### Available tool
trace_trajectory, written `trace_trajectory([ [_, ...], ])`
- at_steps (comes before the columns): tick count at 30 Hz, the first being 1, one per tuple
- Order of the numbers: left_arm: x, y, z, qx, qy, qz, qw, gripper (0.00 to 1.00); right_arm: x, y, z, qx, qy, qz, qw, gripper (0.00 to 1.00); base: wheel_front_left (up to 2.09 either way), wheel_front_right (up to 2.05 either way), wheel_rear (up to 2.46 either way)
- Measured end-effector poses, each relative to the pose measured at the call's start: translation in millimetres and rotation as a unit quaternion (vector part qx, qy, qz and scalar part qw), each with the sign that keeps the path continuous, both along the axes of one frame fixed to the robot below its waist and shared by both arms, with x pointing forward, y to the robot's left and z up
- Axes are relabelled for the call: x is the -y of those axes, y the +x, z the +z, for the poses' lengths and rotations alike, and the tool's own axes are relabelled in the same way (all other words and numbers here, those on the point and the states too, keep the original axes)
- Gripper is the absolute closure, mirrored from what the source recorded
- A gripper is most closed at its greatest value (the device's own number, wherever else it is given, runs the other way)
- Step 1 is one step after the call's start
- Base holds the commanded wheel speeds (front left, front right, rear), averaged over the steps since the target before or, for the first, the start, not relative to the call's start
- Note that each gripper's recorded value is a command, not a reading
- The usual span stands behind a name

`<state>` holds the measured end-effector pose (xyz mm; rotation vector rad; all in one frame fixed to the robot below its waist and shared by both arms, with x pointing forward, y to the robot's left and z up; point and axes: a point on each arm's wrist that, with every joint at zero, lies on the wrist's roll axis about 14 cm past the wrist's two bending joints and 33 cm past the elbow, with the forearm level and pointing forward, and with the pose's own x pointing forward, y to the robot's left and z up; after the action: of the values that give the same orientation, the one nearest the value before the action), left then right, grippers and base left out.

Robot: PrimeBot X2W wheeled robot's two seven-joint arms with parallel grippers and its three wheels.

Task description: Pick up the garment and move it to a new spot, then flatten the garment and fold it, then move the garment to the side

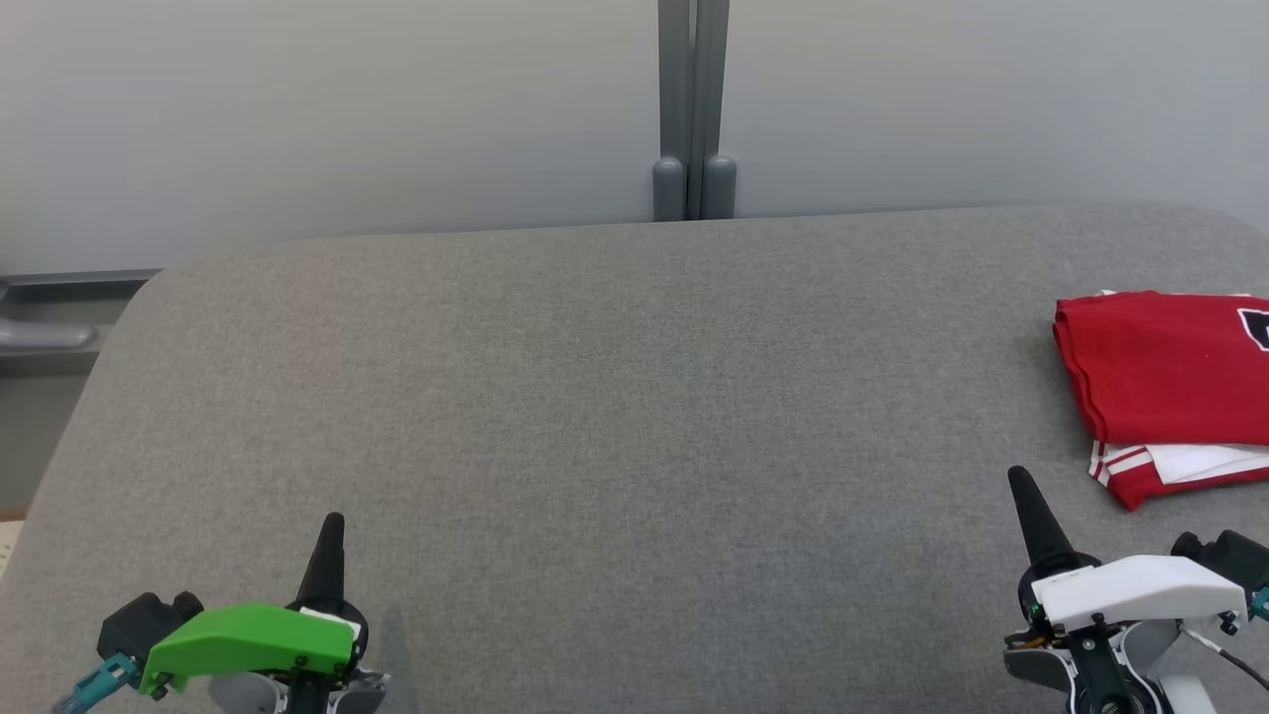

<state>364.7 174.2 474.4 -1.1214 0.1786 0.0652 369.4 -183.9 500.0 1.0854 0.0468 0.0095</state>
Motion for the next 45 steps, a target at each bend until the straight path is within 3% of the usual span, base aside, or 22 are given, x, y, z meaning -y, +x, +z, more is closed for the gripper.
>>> trace_trajectory([
  [45,-19.1,18.4,22.9,0.055,-0.174,0.030,0.983,1.00,11.9,14.3,3.9,0.005,0.189,-0.016,0.982,1.00,0.00,0.00,0.00],
])
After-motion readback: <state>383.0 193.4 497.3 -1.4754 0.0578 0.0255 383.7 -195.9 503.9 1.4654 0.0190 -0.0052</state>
